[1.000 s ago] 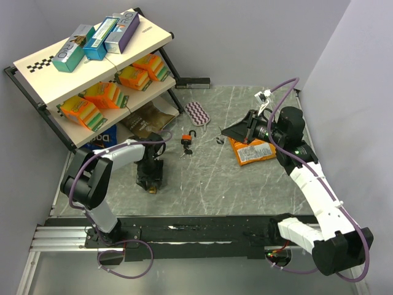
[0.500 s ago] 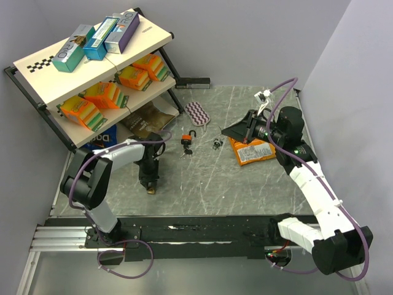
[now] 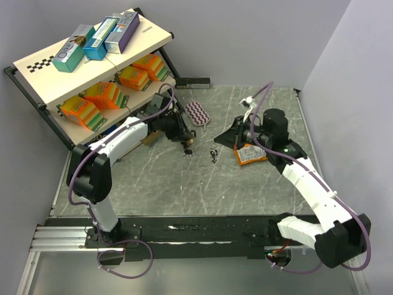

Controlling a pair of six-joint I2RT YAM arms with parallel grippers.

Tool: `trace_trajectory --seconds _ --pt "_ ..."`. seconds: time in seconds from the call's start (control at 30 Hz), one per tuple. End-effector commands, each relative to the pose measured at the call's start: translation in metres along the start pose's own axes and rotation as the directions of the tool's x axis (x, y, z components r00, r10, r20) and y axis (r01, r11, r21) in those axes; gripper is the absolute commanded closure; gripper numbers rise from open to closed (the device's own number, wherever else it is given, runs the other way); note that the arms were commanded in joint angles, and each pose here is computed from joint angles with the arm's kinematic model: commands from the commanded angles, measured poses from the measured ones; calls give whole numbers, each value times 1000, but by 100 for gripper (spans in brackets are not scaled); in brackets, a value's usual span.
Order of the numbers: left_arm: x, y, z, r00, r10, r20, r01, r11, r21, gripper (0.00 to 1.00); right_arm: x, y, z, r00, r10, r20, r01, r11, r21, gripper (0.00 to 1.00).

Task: Unlock with the key

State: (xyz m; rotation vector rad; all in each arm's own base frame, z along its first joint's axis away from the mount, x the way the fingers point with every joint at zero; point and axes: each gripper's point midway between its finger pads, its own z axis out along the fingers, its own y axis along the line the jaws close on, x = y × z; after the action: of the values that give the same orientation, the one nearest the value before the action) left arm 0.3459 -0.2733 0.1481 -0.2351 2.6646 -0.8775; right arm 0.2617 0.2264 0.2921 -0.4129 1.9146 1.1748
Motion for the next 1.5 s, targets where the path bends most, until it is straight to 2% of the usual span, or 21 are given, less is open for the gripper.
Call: trace_trajectory --seconds 0.0,0.13,0.23,0.43,0.73,1.47 --pt "-17 -68 -10 986 -164 -13 161 948 274 99 23 -18 18 996 -53 -68 55 998 37 100" --pt "-12 -80 -16 969 -245 -44 243 894 376 99 34 -25 27 992 -67 -110 73 996 50 100" --pt "-7 -82 -21 939 -333 -84 338 852 400 99 38 -25 35 986 -106 -128 113 992 53 100" --pt "-4 -94 -29 916 -388 -102 388 793 469 99 53 -37 51 973 -138 -184 155 985 80 100" --pt "9 -101 -28 909 -394 -137 410 781 472 99 65 -65 55 965 -145 -218 186 966 179 100" --pt "17 -102 -31 913 -383 -136 400 784 476 99 53 -66 47 975 -169 -146 200 953 226 100"
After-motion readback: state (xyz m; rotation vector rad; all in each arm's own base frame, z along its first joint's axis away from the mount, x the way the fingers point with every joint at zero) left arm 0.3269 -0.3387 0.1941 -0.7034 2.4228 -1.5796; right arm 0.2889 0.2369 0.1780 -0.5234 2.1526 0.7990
